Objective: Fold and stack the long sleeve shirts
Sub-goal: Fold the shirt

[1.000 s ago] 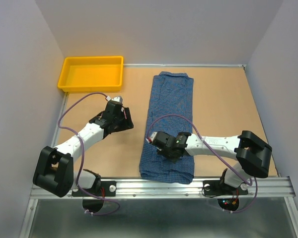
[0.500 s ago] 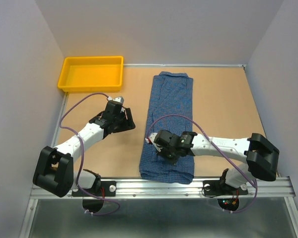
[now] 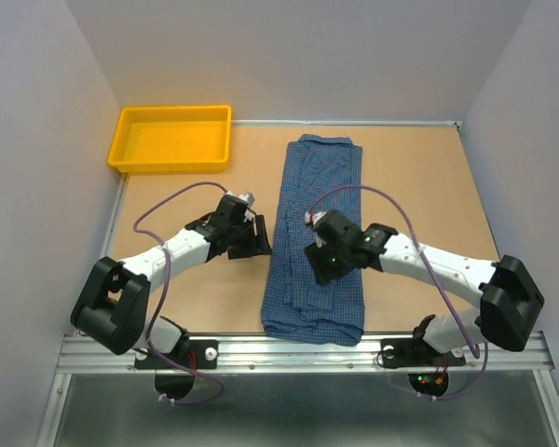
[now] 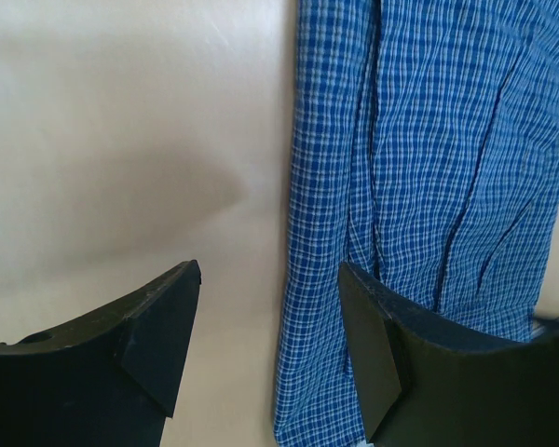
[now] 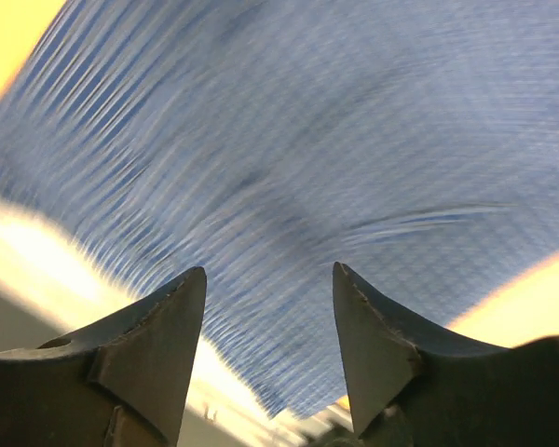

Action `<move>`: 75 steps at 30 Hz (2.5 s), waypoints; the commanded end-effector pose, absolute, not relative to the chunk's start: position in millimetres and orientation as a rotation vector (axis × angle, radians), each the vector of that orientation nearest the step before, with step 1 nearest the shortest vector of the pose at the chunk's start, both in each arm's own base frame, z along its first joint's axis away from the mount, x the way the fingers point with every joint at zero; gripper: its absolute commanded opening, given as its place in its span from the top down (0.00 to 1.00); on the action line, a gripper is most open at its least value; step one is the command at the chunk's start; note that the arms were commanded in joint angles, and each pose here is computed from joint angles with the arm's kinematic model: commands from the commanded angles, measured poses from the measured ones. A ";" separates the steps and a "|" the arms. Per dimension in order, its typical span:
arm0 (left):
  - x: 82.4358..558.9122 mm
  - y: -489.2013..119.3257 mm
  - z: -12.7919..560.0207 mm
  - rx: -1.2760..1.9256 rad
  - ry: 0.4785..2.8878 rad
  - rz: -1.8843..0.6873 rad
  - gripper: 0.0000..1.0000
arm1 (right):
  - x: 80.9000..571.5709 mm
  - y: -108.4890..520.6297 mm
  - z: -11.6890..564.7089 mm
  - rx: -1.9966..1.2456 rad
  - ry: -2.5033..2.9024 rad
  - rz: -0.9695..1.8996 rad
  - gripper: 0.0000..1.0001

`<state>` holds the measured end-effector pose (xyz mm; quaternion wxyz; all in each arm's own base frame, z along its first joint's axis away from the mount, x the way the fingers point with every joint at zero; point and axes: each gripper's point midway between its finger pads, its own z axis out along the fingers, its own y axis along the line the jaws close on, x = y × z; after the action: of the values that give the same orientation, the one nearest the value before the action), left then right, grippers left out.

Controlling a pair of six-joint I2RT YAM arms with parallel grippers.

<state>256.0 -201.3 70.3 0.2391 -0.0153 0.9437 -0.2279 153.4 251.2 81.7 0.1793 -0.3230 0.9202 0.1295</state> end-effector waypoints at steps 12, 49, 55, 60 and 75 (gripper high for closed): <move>251.7 -260.1 42.0 0.007 2.687 -0.704 0.45 | 335.0 178.8 69.8 -0.124 2.527 0.161 0.50; 173.9 -257.5 38.8 -0.045 2.811 -0.822 0.22 | 229.4 109.5 59.1 0.545 2.536 0.464 0.27; 161.0 -264.1 30.1 0.007 2.853 -0.854 0.25 | 218.8 107.9 41.2 0.581 2.582 0.495 0.29; 149.1 -264.1 19.1 0.028 2.902 -0.860 0.27 | 200.5 115.9 24.0 0.581 2.662 0.561 0.30; 142.4 -262.3 33.9 0.061 2.895 -0.854 0.89 | 188.2 136.1 31.6 0.486 2.692 0.739 0.73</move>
<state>144.8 -264.8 22.4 0.0556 0.0133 0.9569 -0.2849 198.7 128.8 28.6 0.1680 0.1856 0.9397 0.2329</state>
